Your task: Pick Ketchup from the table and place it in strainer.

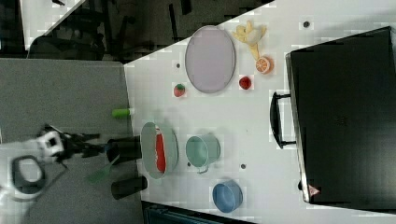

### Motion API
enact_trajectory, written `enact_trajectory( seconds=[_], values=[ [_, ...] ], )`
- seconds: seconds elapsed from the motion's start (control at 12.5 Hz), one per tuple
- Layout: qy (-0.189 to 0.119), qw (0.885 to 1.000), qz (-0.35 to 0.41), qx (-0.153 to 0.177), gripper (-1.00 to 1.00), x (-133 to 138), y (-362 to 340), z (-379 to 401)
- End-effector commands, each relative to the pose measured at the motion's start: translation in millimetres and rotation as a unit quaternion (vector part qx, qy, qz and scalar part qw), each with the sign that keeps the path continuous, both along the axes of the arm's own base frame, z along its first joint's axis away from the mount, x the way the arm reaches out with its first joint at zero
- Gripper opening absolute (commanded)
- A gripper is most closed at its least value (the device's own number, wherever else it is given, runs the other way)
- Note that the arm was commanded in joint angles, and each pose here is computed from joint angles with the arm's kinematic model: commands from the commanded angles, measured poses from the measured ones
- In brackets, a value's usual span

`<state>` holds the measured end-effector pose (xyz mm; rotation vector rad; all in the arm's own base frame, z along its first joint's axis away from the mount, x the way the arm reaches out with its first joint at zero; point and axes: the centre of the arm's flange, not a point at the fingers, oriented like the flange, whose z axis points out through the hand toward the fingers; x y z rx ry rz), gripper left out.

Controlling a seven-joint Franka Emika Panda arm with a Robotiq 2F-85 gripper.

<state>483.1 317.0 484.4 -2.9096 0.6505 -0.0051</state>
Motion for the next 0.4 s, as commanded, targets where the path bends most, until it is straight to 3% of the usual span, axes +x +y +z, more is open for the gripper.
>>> enact_trajectory(
  seconds=[0.08,0.4],
  values=[
    [0.044,0.992,-0.122,-0.005,1.00,49.9,-115.2,41.4],
    [0.055,0.979,-0.195,-0.013,1.00,64.9,-237.9,114.0]
  ],
)
